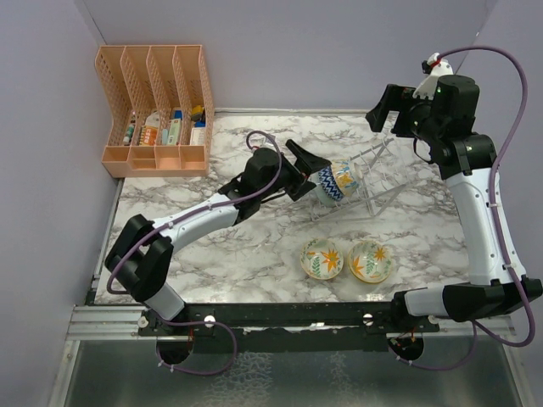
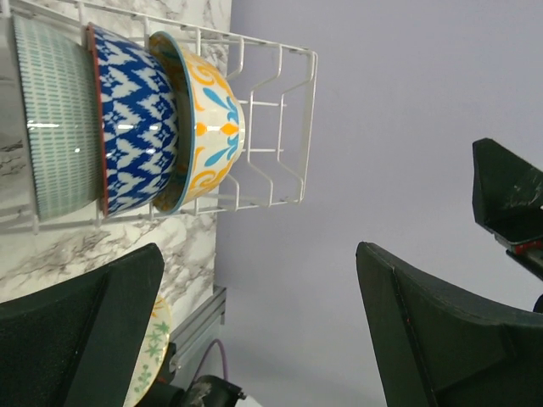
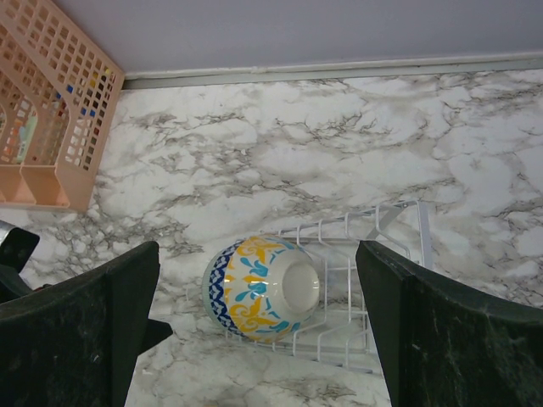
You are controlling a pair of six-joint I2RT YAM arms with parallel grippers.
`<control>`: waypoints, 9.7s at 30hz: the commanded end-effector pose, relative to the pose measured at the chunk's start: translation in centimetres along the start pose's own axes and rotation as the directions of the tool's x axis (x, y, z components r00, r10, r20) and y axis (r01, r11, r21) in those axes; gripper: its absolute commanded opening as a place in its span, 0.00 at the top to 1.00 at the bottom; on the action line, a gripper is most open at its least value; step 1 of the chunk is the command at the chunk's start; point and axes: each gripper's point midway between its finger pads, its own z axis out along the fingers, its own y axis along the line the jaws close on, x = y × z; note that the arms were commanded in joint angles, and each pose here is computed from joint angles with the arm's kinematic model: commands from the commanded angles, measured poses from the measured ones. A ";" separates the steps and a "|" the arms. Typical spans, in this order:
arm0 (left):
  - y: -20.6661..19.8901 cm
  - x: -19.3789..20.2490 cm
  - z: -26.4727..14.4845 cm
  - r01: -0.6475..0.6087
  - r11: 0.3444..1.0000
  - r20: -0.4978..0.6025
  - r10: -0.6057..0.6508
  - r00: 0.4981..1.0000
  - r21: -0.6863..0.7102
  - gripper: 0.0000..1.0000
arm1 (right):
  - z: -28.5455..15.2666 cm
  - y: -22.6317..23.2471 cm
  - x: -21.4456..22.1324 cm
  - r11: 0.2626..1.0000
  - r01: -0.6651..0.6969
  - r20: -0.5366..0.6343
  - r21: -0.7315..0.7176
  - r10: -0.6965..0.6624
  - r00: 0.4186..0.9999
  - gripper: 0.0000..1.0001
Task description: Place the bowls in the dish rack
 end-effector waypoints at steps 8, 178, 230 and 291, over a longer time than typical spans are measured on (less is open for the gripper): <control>-0.1 2.9 -5.7 -0.598 0.801 -0.273 0.579 0.768 0.017 0.05 | -1.2 0.4 -0.9 1.000 0.005 0.041 -0.021 -0.004 0.999 0.01; -6.6 1.5 10.3 0.255 0.889 -0.047 -0.257 0.965 0.380 1.00 | -1.6 1.3 -4.6 0.990 -0.060 0.105 -0.131 0.074 0.992 0.01; -2.0 0.7 7.0 -0.079 0.994 -0.075 0.074 0.994 -0.072 0.46 | -2.4 1.7 -4.0 0.986 -0.063 0.104 -0.155 0.079 0.991 0.01; 15.4 28.4 0.9 -0.668 -0.127 -0.295 0.825 -0.482 0.734 0.13 | -2.1 2.3 -3.9 0.978 -0.121 0.052 -0.170 0.131 0.990 0.02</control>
